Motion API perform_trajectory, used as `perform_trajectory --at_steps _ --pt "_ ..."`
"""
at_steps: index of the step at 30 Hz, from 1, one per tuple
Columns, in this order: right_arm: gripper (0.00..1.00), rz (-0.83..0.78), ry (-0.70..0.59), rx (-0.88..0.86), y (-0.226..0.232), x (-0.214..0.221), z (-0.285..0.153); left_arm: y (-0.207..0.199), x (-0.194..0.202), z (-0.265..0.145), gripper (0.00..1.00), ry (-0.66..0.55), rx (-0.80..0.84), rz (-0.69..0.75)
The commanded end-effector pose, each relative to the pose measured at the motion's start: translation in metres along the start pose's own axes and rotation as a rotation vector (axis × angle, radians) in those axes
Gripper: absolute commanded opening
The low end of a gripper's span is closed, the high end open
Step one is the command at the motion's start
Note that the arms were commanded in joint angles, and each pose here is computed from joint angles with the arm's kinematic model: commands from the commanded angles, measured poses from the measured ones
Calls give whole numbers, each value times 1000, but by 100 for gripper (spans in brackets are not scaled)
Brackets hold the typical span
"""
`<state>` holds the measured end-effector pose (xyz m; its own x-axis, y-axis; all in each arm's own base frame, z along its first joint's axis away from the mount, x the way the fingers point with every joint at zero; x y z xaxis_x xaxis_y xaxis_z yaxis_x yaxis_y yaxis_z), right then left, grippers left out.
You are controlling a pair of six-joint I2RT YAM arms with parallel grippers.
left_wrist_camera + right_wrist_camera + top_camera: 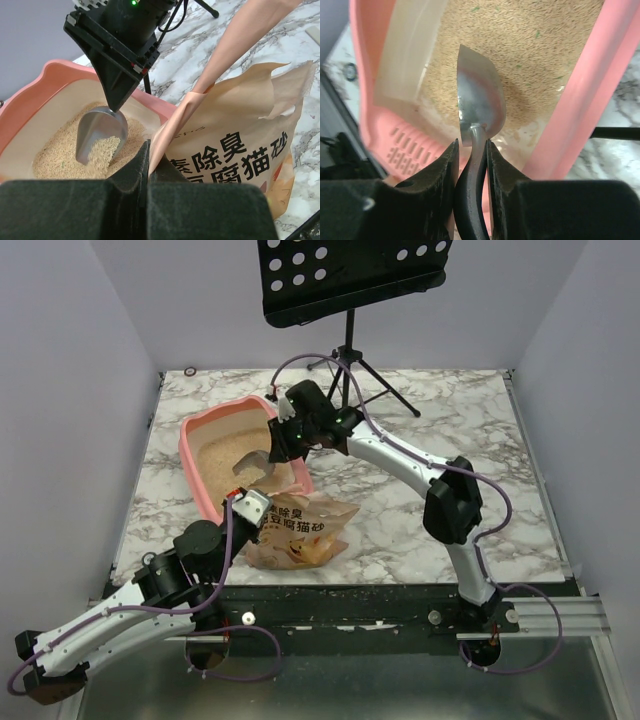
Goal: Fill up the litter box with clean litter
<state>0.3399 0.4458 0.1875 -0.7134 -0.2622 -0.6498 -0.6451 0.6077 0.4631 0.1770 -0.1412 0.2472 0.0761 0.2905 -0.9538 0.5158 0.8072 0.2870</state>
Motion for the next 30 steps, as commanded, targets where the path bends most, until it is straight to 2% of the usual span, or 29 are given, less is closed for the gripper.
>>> perform_trajectory --at_steps 1,5,12,18,21,25,30 --pt "1 -280 -37 172 -13 -12 -4 22 -45 -5 0 -132 -84 -94" --pt "1 -523 -153 286 -2 -26 -14 26 -44 -6 0 -120 -107 -104" --pt "1 -582 -300 259 35 -64 -55 29 -45 -7 0 -118 -115 -116" --pt "1 -517 -398 223 59 -79 -105 31 -48 -9 0 -129 -118 -119" --pt "1 -464 -445 283 56 -83 -137 32 -54 -8 0 -148 -116 -121" --pt "1 -390 -494 379 39 -74 -180 29 -64 -3 0 -152 -99 -127" --pt "1 -213 -548 443 0 -48 -234 26 -80 3 0 -172 -78 -156"
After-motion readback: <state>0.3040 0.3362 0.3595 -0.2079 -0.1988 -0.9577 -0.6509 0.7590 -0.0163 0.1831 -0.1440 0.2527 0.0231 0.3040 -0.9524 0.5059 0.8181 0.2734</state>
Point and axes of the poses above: each gripper's point midway between its finger pads, its own z axis out along the fingers, its own y axis along the line the jaws close on, x = y × z, the point moved 2 cm from there along -z, back along the fingers, and after that the axes turned 5 degrees about z, right-handed, at the moved point
